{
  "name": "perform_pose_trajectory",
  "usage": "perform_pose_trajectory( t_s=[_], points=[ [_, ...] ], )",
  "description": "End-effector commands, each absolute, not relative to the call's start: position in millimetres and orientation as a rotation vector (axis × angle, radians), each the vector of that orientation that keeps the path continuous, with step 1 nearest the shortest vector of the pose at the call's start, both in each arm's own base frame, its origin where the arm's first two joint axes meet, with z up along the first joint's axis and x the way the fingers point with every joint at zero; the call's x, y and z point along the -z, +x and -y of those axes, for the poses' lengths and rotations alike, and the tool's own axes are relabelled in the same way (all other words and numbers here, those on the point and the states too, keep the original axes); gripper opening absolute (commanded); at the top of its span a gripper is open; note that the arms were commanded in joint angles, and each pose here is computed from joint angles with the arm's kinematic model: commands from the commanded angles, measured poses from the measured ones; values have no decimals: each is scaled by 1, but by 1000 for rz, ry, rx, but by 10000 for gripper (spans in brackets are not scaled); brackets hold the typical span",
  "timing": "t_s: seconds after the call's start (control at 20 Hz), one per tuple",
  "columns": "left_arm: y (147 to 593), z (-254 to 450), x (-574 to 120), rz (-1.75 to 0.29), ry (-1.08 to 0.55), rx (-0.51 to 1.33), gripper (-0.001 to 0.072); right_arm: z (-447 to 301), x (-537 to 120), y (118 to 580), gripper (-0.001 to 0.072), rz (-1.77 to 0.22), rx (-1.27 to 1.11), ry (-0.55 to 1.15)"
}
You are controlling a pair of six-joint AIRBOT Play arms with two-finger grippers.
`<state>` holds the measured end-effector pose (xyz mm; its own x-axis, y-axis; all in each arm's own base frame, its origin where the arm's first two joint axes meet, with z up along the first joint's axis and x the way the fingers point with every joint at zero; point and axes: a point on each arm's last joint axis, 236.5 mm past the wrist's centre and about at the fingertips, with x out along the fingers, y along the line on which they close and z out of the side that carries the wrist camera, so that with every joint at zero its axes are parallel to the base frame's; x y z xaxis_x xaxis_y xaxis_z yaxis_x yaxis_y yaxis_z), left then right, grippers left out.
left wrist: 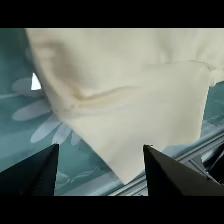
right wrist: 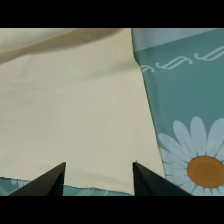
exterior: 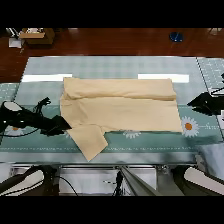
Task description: Fold the shirts.
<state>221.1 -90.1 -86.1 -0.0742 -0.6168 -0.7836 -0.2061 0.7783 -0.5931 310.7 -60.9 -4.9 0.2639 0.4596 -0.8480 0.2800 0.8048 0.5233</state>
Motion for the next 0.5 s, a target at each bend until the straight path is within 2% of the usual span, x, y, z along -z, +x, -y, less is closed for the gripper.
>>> perform_pose_trajectory(
  t_s=[0.0, 0.05, 0.1, 0.15, 0.2, 0.25, 0.35, 0.45],
  points=[
    [230, 114, 104, -1623, -601, 358, 588, 59, 0, 312, 498, -1305, -138, 675],
    [229, 121, 111, -1642, -591, 351, 582, 59, -2, 312, 498, -1301, -138, 673],
    [227, 126, 117, -1660, -585, 341, 495, 59, -3, 312, 499, -1295, -136, 668],
    [225, 130, 123, -1675, -576, 338, 259, 60, -5, 313, 498, -1289, -134, 666],
    [222, 132, 128, -1693, -571, 339, 80, 60, -7, 312, 498, -1284, -132, 663],
    [221, 132, 129, -1701, -571, 340, 27, 60, -8, 312, 499, -1283, -127, 657],
    [222, 129, 127, -1699, -578, 338, 24, 76, 3, 292, 499, -1362, -71, 577],
    [221, 125, 123, -1699, -597, 337, 24, 93, 17, 270, 499, -1412, 10, 629]
  ],
)
